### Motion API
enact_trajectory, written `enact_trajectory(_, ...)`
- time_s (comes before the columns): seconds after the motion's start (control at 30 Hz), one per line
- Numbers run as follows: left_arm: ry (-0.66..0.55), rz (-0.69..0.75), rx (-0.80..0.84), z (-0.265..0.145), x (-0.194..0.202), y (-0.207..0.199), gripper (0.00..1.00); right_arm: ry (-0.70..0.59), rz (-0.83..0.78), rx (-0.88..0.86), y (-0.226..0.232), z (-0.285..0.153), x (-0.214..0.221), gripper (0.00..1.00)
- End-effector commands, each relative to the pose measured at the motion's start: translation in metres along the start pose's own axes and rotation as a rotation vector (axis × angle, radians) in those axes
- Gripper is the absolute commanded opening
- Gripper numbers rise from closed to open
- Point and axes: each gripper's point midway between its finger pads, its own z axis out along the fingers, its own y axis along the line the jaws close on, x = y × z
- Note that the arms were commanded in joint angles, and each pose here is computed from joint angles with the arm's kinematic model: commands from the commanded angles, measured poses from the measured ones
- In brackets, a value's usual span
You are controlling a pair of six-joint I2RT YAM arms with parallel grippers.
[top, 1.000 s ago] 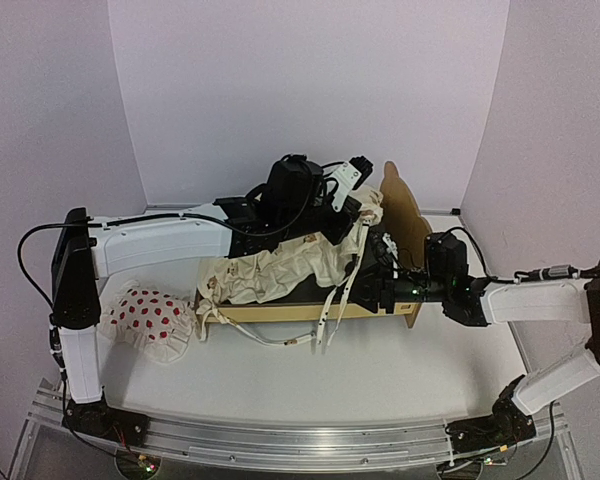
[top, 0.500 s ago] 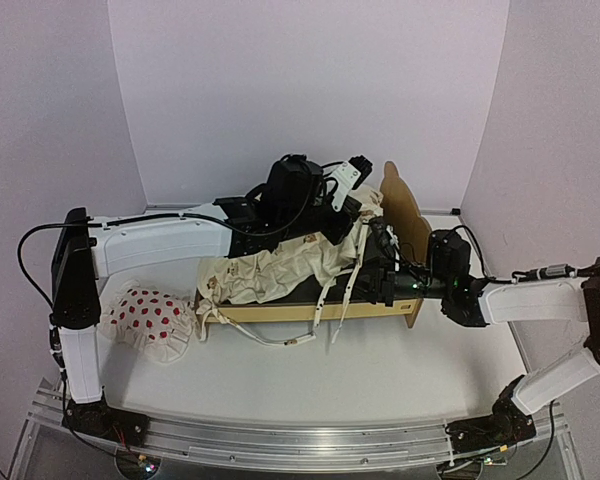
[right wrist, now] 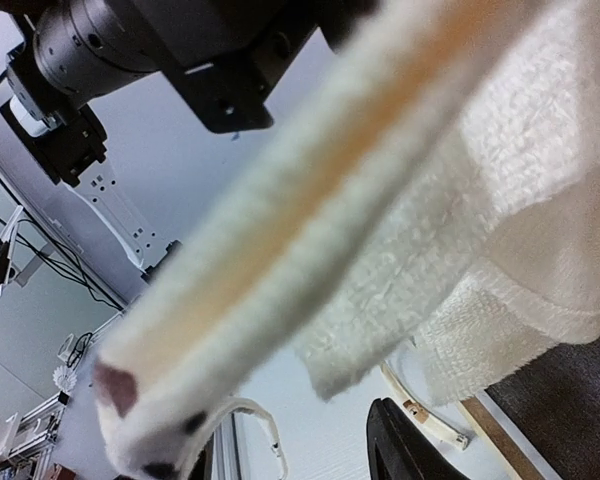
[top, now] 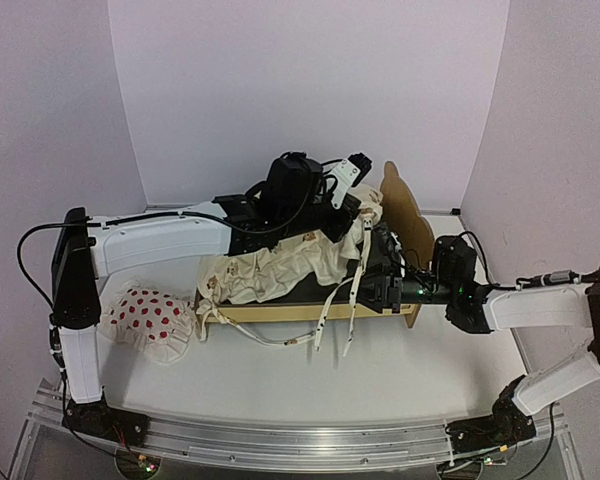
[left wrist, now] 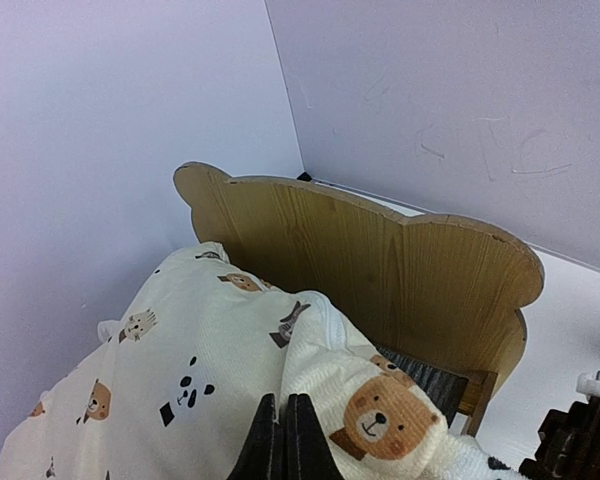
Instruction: Set up the pet bed
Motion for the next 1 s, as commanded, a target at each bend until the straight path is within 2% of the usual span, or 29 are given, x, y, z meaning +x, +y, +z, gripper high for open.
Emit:
enact_trajectory(0.0, -0.079, -0.034, -0.054, -0.011, -0.04, 0.022, 0.0, -0.046, -0.046, -0.077, 0.025, -0.007, -0.017, 0.54)
enact_trajectory(0.53, -0.068, -0.042, -0.048, -0.003, -0.037, 0.021, 0.0, -0.081, -0.031, -0.146, 0.042, -0.013, -0.024, 0.54)
enact_trajectory(0.63, -0.071, -0.045, -0.043, -0.003, -0.038, 0.021, 0.0, -0.093, -0.027, -0.11, 0.033, -0.01, -0.026, 0.46)
enact_trajectory(0.87, -0.081, -0.047, -0.032, -0.01, -0.043, 0.021, 0.0, -0.089, 0.014, 0.028, -0.001, -0.003, -0.016, 0.13)
enact_trajectory(0.97, -0.086, -0.044, -0.011, -0.014, -0.044, 0.018, 0.0, -0.039, -0.005, 0.139, -0.02, -0.003, -0.01, 0.02)
